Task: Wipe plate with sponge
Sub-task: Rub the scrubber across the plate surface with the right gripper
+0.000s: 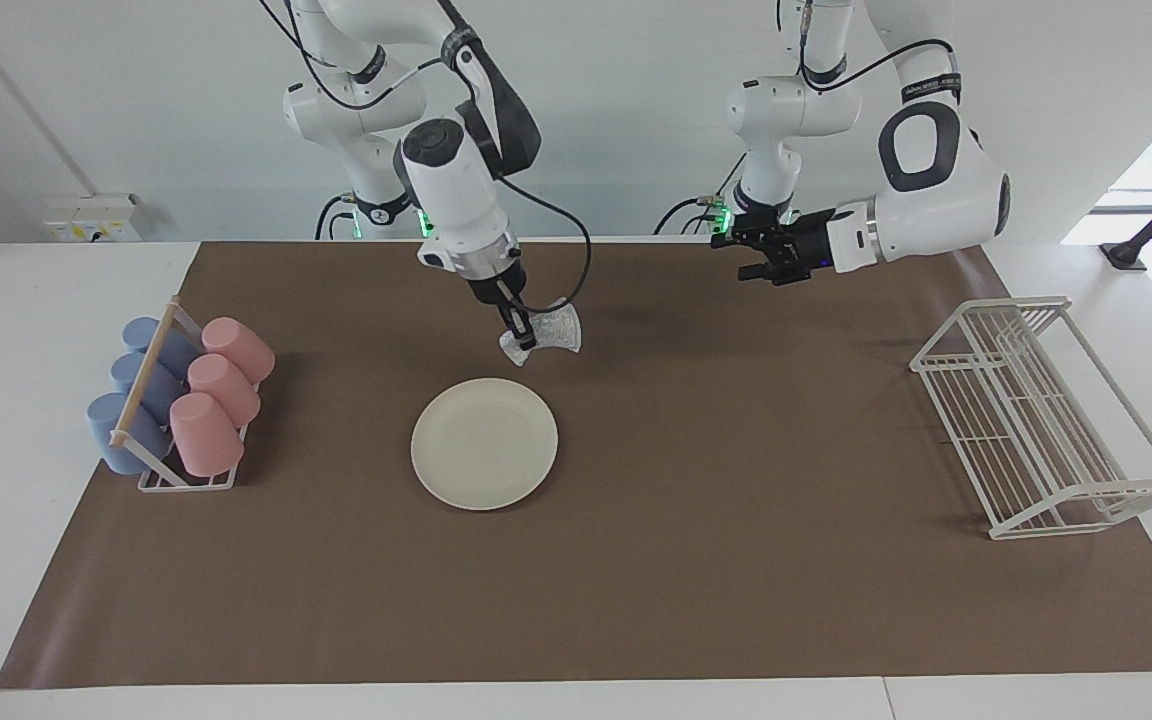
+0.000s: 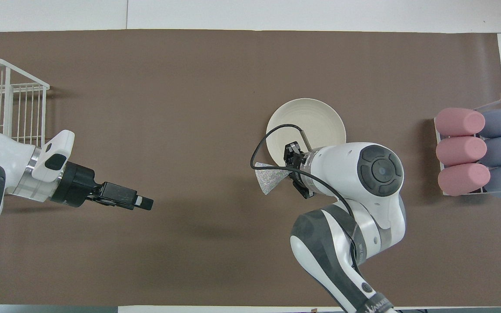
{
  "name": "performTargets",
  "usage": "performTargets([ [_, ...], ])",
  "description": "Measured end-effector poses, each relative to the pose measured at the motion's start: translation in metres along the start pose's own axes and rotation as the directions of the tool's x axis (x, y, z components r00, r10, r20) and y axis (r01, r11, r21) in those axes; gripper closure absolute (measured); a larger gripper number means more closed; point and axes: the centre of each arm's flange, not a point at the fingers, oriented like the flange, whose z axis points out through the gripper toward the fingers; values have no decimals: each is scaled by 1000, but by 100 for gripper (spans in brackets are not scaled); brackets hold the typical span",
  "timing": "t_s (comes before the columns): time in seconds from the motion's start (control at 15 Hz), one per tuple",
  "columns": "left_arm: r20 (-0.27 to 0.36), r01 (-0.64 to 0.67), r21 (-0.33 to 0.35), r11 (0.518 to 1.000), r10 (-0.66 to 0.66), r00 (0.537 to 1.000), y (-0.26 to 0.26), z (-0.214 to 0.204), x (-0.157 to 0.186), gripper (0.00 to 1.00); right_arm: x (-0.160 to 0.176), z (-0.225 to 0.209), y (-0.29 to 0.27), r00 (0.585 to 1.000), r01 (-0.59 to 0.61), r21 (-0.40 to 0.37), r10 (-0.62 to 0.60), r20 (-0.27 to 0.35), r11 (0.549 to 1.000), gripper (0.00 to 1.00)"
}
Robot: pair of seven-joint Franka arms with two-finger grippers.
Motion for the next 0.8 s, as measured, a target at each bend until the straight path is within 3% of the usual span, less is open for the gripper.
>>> performTargets([
  [0.4,-1,27,313,949,-29,1000,-25,-12,1,0,73,53,6,997,68,-4,-68,-23,998,90],
  [0.6,-19,36,376,926,-31,999,-23,-14,4,0,77,74,5,997,69,12,-69,-27,998,90],
  [0.8,-26,41,390,920,-34,999,-22,-18,5,0,78,75,3,996,85,34,-84,-33,996,90],
])
